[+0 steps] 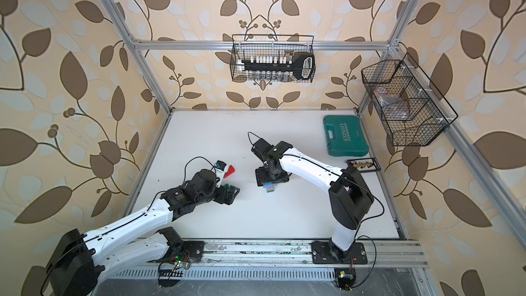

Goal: Assemble a spoon with lego
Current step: Assemble the lego brick with the lego brick, then pick up the lego brick from the center of the board.

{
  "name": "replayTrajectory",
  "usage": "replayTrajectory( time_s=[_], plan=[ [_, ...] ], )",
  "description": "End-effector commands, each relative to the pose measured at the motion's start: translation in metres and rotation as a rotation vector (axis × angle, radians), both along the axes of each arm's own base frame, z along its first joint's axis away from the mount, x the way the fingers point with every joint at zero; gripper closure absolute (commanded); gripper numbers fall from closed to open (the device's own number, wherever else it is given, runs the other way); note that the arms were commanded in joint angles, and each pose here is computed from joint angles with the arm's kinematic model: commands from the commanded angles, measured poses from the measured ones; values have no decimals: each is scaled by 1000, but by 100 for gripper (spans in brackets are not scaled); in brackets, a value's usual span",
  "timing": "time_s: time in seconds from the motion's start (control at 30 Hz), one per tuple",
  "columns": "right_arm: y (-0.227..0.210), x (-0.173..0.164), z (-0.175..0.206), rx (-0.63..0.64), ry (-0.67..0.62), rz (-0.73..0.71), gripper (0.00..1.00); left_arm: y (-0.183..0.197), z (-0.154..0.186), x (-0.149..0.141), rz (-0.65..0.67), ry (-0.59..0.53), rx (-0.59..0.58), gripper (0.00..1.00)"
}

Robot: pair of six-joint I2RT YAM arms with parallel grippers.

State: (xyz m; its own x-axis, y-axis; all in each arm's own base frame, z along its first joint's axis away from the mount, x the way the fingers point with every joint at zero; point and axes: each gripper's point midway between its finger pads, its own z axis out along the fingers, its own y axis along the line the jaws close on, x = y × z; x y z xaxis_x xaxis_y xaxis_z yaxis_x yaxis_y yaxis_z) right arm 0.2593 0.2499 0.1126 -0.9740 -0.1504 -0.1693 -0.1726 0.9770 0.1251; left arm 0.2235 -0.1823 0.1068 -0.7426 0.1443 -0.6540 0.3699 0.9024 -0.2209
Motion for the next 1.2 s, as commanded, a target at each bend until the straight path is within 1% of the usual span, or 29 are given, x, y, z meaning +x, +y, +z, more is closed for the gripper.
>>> replayTrajectory(
  time_s=[0.0,0.07,0.1,0.17,0.2,0.27,0.33,0.37,0.47,0.57,0.7,0.73,0.8,0.83,0.87,0.9,0.93,0.97,1.03,1.1,1.17],
  plan=[
    [-2,1,33,33,-70,20,17,37,2,8,201,80,54,1],
    [-4,4,45,51,-99,28,17,50,-3,15,251,136,56,1],
    [-6,6,50,57,-109,25,17,54,-5,20,265,146,53,2],
    [-12,11,60,73,-135,21,18,53,-9,33,265,166,21,2],
    [-15,14,63,80,-143,19,18,55,-12,37,274,190,27,3],
    [-24,20,71,96,-163,7,18,59,-22,46,287,259,57,3],
    [-30,23,74,108,-171,0,18,69,-31,49,338,324,123,6],
    [-32,24,76,119,-174,-5,18,72,-32,50,357,335,139,6],
    [-34,27,77,148,-177,-14,18,87,-24,47,436,315,171,5],
    [-34,31,75,166,-173,-17,18,106,-23,37,502,311,236,4],
    [-32,33,71,181,-158,-6,18,123,-42,21,573,424,328,4],
    [-31,33,72,184,-157,-1,18,125,-47,19,585,446,329,5],
    [-33,34,73,194,-158,-3,18,129,-54,20,627,483,302,8],
    [-35,35,74,199,-161,-3,18,130,-57,23,640,498,268,11],
    [-37,36,74,203,-161,-6,18,129,-59,26,645,507,230,14],
    [-39,37,75,207,-162,-9,19,129,-61,31,655,512,195,20],
    [-42,37,75,210,-161,-12,19,129,-61,37,661,503,182,26],
    [-45,38,76,213,-163,-17,19,129,-61,42,659,495,178,30],
    [-49,38,76,219,-162,-25,19,127,-61,51,652,487,156,33],
    [-54,38,76,220,-163,-30,19,122,-70,55,638,516,147,42],
    [-58,38,75,221,-159,-37,19,120,-78,55,628,546,151,45]
  ],
)
